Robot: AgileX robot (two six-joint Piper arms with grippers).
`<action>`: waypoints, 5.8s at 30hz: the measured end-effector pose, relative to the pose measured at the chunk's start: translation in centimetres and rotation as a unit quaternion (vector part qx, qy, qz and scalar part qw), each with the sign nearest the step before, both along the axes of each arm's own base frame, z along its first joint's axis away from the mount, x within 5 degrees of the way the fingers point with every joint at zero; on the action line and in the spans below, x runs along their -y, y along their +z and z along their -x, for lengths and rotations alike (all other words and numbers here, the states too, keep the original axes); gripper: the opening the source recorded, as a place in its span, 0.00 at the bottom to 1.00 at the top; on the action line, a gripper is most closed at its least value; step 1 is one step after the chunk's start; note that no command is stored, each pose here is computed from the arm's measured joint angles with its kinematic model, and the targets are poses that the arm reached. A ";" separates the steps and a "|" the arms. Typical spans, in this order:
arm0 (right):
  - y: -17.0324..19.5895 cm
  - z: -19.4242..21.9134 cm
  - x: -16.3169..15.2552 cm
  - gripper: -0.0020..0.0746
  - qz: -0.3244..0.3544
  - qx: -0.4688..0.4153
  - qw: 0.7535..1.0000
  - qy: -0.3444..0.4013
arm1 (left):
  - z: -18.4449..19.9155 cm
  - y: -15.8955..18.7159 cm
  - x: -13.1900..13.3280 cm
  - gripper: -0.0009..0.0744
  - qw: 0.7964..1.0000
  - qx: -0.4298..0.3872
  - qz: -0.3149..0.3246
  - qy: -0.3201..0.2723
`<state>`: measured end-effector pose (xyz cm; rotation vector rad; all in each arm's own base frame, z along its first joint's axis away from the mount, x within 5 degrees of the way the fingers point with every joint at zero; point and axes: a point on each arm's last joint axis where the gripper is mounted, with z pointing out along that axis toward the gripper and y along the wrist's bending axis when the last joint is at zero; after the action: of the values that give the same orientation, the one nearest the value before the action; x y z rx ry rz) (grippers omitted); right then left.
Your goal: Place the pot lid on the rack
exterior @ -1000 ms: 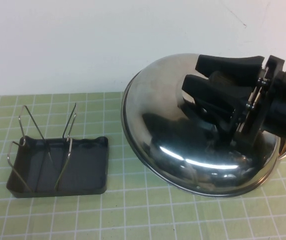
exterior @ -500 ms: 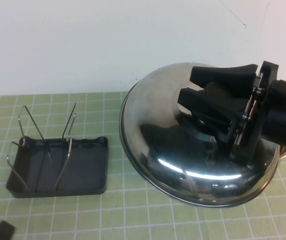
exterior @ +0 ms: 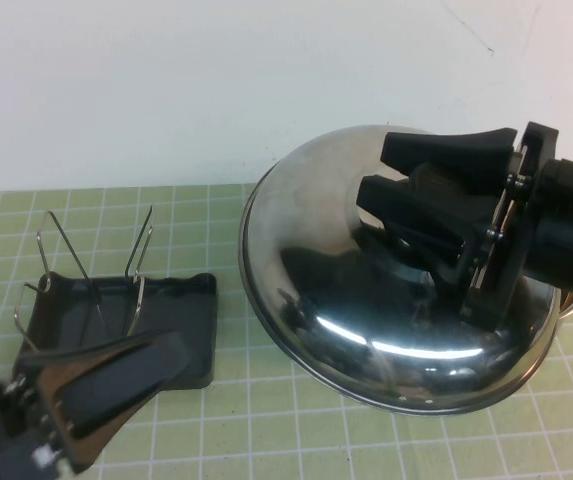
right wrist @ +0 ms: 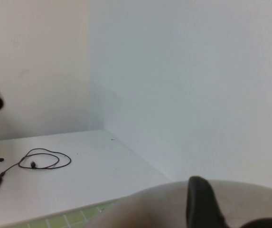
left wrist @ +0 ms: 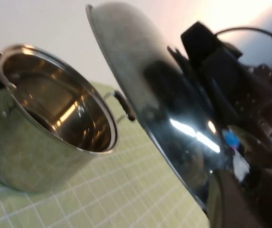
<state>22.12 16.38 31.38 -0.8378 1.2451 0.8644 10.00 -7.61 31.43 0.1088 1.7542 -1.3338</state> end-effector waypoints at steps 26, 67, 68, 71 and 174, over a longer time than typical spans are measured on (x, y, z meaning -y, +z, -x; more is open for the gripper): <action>0.7 -0.2 0.2 0.46 -0.043 0.004 0.999 -0.010 | -9.9 1.3 1.6 0.80 0.994 -0.046 -0.011 -0.100; 1.0 0.3 0.2 0.60 -0.049 0.026 0.998 0.014 | -11.0 4.3 7.2 0.14 0.981 -0.009 -0.026 -0.192; 1.0 0.3 0.2 0.63 -0.048 0.026 0.998 0.015 | -11.1 4.2 7.2 0.14 0.981 -0.010 -0.028 -0.191; 1.0 0.3 0.2 0.66 -0.047 0.026 0.998 0.016 | -11.2 4.1 7.2 0.14 0.981 -0.011 -0.029 -0.189; 5.0 8.8 8.2 0.04 0.079 0.067 0.964 -0.244 | 0.9 6.1 -5.8 0.02 0.849 0.099 -0.463 0.234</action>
<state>13.34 8.20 36.41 -0.6586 1.3331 0.3103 9.11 -1.83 37.55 0.3144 1.9297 -0.0473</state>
